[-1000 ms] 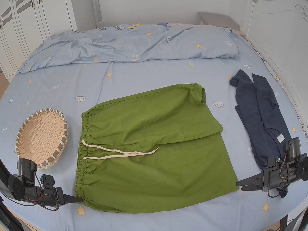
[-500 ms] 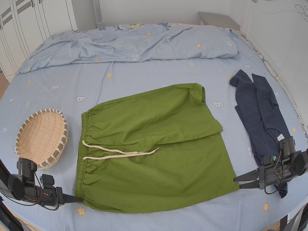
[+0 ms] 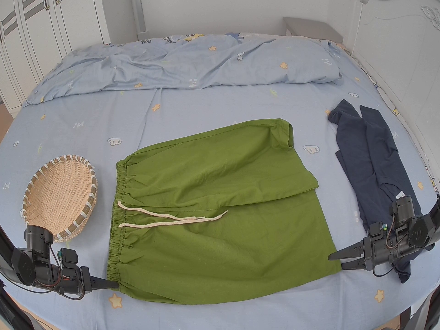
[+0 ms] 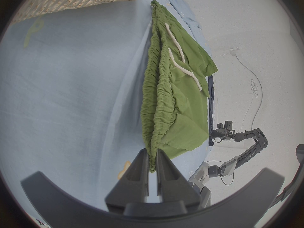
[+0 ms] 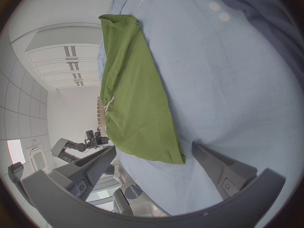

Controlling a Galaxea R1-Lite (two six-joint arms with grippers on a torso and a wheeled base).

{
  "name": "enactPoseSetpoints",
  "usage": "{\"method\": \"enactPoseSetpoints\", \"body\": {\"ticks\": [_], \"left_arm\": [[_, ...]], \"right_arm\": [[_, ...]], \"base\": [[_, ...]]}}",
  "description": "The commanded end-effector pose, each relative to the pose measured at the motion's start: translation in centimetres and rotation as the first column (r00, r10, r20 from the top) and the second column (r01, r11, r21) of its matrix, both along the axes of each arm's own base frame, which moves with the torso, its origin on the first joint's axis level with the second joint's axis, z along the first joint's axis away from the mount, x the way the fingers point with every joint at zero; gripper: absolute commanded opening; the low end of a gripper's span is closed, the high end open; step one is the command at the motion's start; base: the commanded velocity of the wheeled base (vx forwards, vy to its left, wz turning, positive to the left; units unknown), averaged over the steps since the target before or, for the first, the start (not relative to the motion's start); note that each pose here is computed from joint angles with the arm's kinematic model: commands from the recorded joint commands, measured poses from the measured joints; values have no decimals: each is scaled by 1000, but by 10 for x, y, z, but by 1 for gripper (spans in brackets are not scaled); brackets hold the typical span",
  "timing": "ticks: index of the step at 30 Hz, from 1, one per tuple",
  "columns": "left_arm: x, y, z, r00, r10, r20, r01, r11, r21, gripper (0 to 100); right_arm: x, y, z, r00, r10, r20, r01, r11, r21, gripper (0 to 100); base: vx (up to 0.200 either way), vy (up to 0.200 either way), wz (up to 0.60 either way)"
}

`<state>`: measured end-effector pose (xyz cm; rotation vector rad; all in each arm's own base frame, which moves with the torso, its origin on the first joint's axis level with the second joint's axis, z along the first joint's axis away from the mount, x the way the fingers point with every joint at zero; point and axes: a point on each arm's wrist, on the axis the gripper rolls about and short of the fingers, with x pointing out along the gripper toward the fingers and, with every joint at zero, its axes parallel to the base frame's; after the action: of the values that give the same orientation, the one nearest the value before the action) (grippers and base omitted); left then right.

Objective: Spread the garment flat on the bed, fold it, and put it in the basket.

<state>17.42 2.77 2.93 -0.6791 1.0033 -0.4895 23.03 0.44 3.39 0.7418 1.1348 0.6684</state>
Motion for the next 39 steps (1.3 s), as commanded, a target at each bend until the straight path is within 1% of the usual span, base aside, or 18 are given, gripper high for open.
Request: {"method": "enactPoseSetpoints", "body": {"ticks": [1, 5, 7, 8, 9, 10, 19, 20, 32, 36, 38, 39], "left_arm": [[1, 0, -2, 1000, -1, -7, 1, 1000, -2, 0], [1, 1, -2, 1000, 2, -8, -2, 1000, -2, 0], [1, 1, -2, 1000, 4, -7, -4, 1000, -2, 0], [1, 1, -2, 1000, 5, -8, -5, 1000, -2, 0], [1, 1, -2, 1000, 5, -8, -5, 1000, -2, 0], [0, 1, -2, 1000, 5, -8, -5, 1000, -2, 0], [-1, 1, -2, 1000, 4, -8, -4, 1000, -2, 0], [-1, 1, -2, 1000, 4, -8, -4, 1000, -2, 0], [-1, 1, -3, 1000, 8, -16, -8, 1000, -4, 0], [0, 4, -2, 999, 29, -26, -30, 999, -11, 0], [0, 6, -2, 999, 35, -26, -35, 999, -21, 0], [-1, 5, -1, 999, 34, -28, -35, 999, -31, 0]], "right_arm": [[2, 5, -6, 1000, 22, -21, -22, 1000, 2, 100], [3, 11, -5, 999, 53, -13, -52, 999, 5, 100], [4, 10, -5, 998, 59, -8, -59, 998, 28, 100], [4, 10, -4, 997, 73, 0, -73, 995, 69, 100], [4, 10, -4, 997, 73, 0, -73, 995, 69, 100], [5, 8, -2, 997, 79, 11, -79, 991, 106, 100], [10, 0, -2, 999, 47, 12, -48, 993, 111, 100], [10, 0, -2, 999, 46, 11, -47, 993, 112, 0], [10, -1, -2, 999, 44, 5, -44, 993, 112, 0], [5, -5, -2, 1000, 23, -3, -23, 993, 113, 0], [-1, -5, 1, 1000, 22, -12, -20, 993, 114, 0], [-8, -5, 11, 1000, 22, -1, -21, 993, 113, 0]], "base": [[0, 0, 0], [0, 0, 0], [0, 0, 0], [0, 0, 0], [0, 0, 0], [0, 0, 0], [0, 0, 0], [0, 0, 0], [0, 0, 0], [0, 0, 0], [0, 0, 0], [0, 0, 0]]}}
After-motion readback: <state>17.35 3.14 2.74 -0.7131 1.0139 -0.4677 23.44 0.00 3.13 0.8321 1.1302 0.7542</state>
